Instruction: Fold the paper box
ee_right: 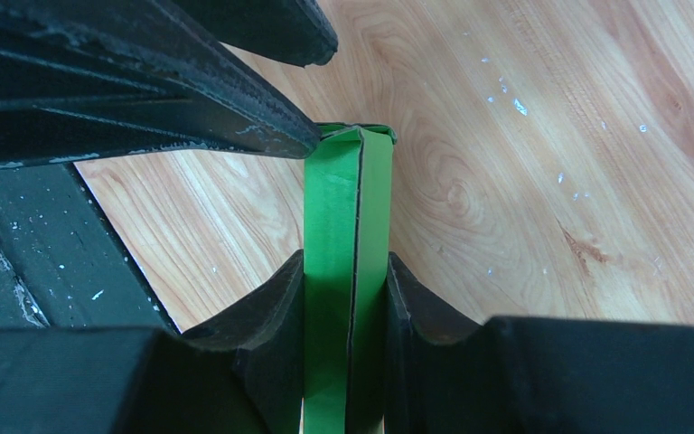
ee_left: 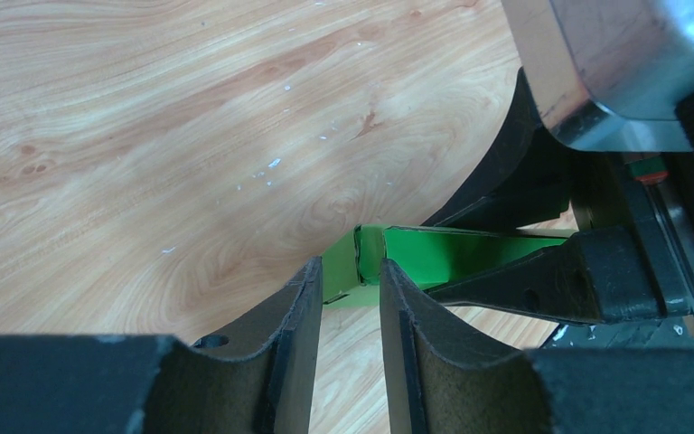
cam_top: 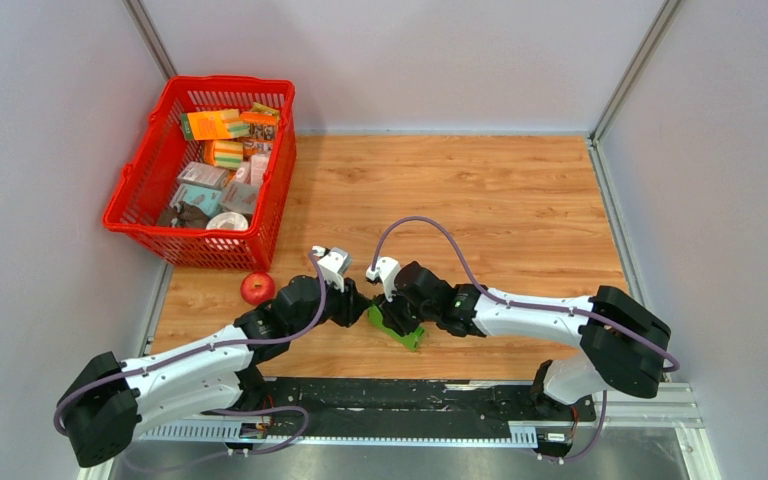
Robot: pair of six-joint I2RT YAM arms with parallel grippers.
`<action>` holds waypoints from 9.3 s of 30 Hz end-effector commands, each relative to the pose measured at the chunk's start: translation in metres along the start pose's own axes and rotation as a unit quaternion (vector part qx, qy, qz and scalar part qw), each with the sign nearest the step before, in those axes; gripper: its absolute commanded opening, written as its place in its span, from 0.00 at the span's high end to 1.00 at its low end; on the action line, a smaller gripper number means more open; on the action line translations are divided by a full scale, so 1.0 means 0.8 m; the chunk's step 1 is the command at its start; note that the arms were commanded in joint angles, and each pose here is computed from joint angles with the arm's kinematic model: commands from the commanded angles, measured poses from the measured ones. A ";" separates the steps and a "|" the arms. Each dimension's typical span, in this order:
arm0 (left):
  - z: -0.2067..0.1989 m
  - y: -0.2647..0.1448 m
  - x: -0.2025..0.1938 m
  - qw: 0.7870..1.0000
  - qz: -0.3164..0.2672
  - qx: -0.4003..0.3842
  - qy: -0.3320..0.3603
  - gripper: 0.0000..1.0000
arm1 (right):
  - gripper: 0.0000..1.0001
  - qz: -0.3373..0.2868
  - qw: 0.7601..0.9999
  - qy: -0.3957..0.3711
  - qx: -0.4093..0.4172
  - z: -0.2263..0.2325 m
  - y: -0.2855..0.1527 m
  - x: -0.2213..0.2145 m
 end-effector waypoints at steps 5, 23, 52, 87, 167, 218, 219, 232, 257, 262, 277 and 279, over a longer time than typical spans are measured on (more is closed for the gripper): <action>-0.026 0.001 0.039 0.998 -0.046 -0.042 -0.003 0.61 | 0.71 -0.024 1.000 -0.008 0.015 0.005 -0.003 0.012; -0.032 0.003 0.044 0.998 -0.036 -0.051 0.008 0.73 | 0.71 -0.026 0.999 -0.009 0.018 0.007 -0.004 0.015; -0.017 0.005 0.018 0.999 -0.003 -0.032 0.021 0.76 | 0.72 -0.023 0.999 -0.008 0.021 0.007 0.001 0.015; -0.016 0.004 0.029 0.999 -0.029 -0.021 0.008 0.69 | 0.72 -0.023 0.999 -0.008 0.025 0.009 -0.001 0.015; -0.014 0.007 -0.014 0.999 0.005 -0.026 0.023 1.00 | 1.00 0.061 0.943 0.326 -0.034 0.034 -0.108 -0.007; -0.009 -0.002 -0.026 1.000 -0.004 -0.020 0.014 1.00 | 1.00 -0.029 0.877 0.479 -0.030 -0.006 -0.092 -0.029; -0.010 -0.003 -0.026 1.000 -0.003 -0.020 0.014 1.00 | 1.00 -0.028 0.887 0.461 -0.028 -0.005 -0.093 -0.028; -0.008 -0.007 -0.030 1.000 -0.003 -0.020 0.008 1.00 | 0.95 0.001 0.960 0.278 -0.037 0.005 -0.100 -0.029; 0.003 -0.011 -0.041 1.000 -0.005 -0.007 0.003 1.00 | 0.27 -0.031 0.955 -0.178 -0.237 0.051 -0.058 0.037; 0.003 -0.013 -0.039 1.000 -0.009 -0.007 0.004 1.00 | 0.29 -0.023 0.927 -0.212 -0.307 0.054 -0.039 0.028; 0.008 -0.022 -0.045 1.000 -0.019 -0.004 -0.022 0.79 | 0.56 -0.007 0.920 -0.205 -0.335 0.043 -0.027 -0.003; 0.011 -0.027 -0.049 0.999 -0.017 0.003 -0.029 0.75 | 0.58 -0.007 0.925 -0.197 -0.326 0.042 -0.024 -0.009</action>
Point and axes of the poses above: each gripper's point midway between its finger pads, its own y axis out along the fingers, its own z axis along the line the jaws close on, x = y × z, the point moved 4 cm from there along -y, back along the fingers, and after that the axes turned 2 degrees about -y, right-handed, at the moved point
